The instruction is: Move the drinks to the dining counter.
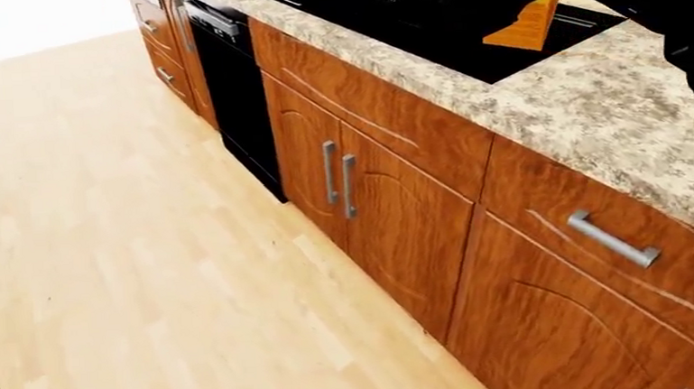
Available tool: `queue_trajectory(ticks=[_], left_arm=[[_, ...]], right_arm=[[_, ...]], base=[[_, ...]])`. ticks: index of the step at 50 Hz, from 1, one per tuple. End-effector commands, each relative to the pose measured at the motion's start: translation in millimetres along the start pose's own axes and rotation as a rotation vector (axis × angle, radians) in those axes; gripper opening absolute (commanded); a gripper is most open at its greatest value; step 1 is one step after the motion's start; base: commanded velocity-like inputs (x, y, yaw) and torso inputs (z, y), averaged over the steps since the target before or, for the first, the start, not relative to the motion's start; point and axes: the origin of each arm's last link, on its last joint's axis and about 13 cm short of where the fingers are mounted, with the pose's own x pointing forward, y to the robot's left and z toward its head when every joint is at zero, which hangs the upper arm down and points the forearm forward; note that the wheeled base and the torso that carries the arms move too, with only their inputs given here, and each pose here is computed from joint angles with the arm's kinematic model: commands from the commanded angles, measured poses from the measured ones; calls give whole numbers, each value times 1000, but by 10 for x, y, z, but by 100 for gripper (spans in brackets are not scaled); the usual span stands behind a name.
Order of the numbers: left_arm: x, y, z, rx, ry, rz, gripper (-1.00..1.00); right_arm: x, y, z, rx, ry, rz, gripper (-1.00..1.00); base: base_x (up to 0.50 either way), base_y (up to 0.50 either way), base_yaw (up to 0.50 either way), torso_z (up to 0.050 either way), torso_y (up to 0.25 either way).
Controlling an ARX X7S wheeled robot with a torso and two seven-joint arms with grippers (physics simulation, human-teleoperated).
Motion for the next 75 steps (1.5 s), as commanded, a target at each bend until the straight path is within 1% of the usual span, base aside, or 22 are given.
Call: queue_trajectory(ticks=[1,16,35,53,61,65,75], left_arm=[[5,15,17,-4,-7,3,100],[-1,-4,-10,2,2,-1,100],[-8,-4,20,1,-5,0,100],[-2,10,31,-7,-4,5,100],[9,5,-10,-8,6,-1,100],[17,9,-19,-15,10,-4,100],[9,15,7,-25,7,-3,100]], right_arm=[[-15,-49,64,-13,-47,-54,-100],[-2,-21,60,-17,-49,-40,-100],[12,-6,56,-19,-47,-32,-100],[-4,-36,68,-6,-50,-42,-100],[42,-2,47,-3,-49,-25,-100],[100,61,26,-11,-47,5,-100],[94,95,40,-18,-55,22,-100]], base=[[0,0,500,0,0],[0,0,500,1,1],[0,0,500,1,2],[0,0,500,1,2],[0,0,500,0,1],[0,0,500,0,2],[0,0,500,1,1]])
